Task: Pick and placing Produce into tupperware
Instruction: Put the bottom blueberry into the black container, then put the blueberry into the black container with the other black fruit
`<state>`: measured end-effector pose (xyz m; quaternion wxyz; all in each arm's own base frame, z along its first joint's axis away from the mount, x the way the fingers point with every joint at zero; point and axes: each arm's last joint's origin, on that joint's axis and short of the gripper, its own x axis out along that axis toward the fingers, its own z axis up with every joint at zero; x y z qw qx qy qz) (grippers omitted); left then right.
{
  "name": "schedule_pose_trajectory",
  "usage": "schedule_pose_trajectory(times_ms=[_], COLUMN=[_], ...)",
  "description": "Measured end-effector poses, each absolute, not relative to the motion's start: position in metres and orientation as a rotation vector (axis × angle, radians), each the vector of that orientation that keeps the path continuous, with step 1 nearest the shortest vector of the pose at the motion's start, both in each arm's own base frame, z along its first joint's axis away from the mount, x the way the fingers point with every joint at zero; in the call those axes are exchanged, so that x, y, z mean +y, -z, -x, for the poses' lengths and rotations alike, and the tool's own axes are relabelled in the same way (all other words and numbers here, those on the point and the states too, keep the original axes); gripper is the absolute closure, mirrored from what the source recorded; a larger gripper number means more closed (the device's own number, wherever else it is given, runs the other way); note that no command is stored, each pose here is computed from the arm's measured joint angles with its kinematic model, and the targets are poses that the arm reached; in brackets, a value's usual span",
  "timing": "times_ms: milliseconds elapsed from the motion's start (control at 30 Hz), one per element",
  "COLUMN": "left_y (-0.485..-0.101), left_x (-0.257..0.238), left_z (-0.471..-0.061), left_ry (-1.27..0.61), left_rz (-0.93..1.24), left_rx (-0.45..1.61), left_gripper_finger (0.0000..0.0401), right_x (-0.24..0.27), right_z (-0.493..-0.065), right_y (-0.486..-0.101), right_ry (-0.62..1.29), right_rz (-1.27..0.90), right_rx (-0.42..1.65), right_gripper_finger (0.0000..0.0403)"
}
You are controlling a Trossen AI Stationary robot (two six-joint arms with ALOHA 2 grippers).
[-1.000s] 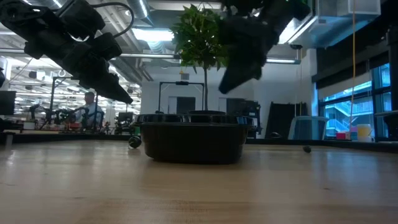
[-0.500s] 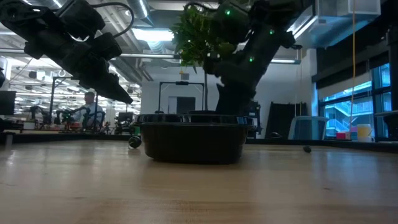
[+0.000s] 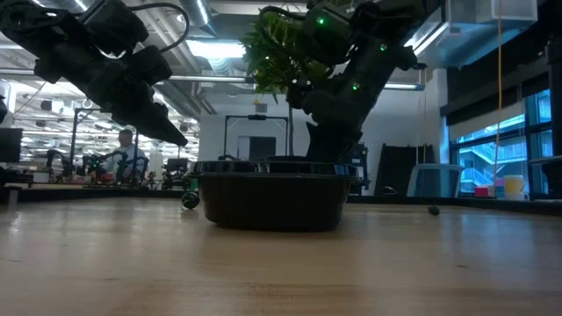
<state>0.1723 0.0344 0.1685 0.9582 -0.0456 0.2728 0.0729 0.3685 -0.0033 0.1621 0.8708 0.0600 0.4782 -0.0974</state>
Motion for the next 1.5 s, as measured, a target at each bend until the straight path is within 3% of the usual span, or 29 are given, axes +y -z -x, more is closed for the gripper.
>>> schedule_pose_trajectory(times_ms=[633, 833, 1100, 1500], left_y=[-0.169, -0.168, -0.168, -0.168], left_x=[0.034, 0.034, 0.034, 0.034], left_z=[-0.172, -0.172, -0.172, -0.172], left_ry=[-0.148, -0.148, -0.148, -0.148], left_rz=[0.091, 0.091, 0.092, 0.092], left_rx=[0.553, 0.554, 0.557, 0.557], left_gripper_finger=[0.0165, 0.0165, 0.0165, 0.0165], right_x=[-0.003, -0.001, 0.000, -0.012], right_z=[-0.369, -0.366, -0.331, -0.273], right_y=[-0.162, -0.186, -0.213, -0.208], right_ry=[0.205, 0.197, 0.266, 0.488], right_rz=[-0.129, -0.130, -0.214, -0.402], right_rx=[1.000, 0.954, 1.088, 1.288], right_gripper_finger=[0.0297, 0.0288, 0.0288, 0.0288])
